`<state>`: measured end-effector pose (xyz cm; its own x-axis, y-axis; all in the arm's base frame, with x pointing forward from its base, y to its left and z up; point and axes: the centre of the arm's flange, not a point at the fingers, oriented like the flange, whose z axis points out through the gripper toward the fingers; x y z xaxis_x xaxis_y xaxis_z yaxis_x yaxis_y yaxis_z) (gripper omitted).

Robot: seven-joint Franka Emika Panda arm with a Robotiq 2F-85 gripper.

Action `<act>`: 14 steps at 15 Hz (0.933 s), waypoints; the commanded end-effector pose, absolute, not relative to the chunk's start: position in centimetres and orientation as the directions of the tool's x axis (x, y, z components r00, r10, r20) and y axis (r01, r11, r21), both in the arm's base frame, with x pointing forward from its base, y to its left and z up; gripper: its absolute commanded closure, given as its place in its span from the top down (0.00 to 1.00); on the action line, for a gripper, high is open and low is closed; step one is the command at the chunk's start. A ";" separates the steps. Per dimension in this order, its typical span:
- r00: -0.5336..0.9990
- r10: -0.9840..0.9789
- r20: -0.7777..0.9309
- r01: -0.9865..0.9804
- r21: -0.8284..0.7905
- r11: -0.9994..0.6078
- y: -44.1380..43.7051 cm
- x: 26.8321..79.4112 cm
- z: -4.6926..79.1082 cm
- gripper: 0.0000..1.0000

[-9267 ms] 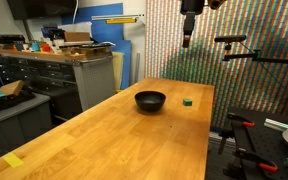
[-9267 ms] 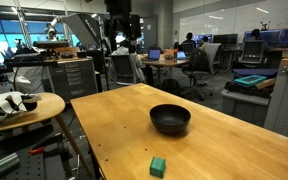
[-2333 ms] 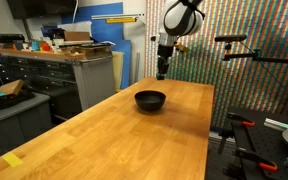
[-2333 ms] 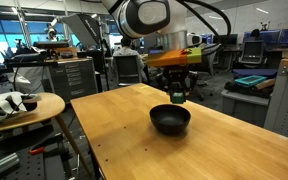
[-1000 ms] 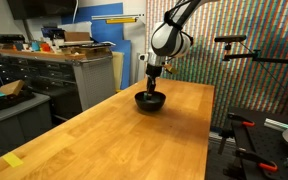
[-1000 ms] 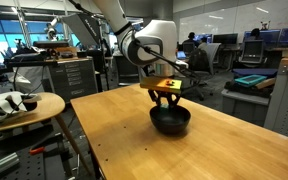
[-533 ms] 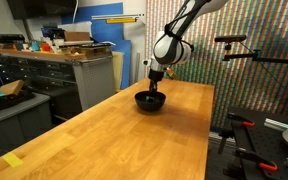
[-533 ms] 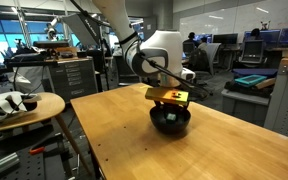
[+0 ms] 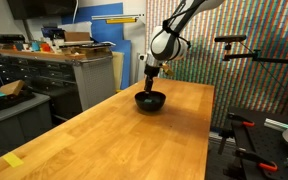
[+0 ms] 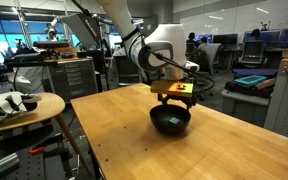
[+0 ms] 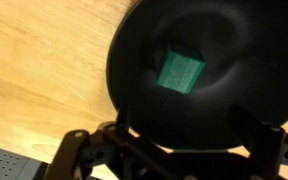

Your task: Pick up the green block from the table and put it in the black bowl

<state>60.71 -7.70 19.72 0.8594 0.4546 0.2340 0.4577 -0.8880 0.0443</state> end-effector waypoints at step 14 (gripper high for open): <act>0.904 0.423 0.061 0.418 0.080 -0.905 -11.3 63.4 24.9 1.00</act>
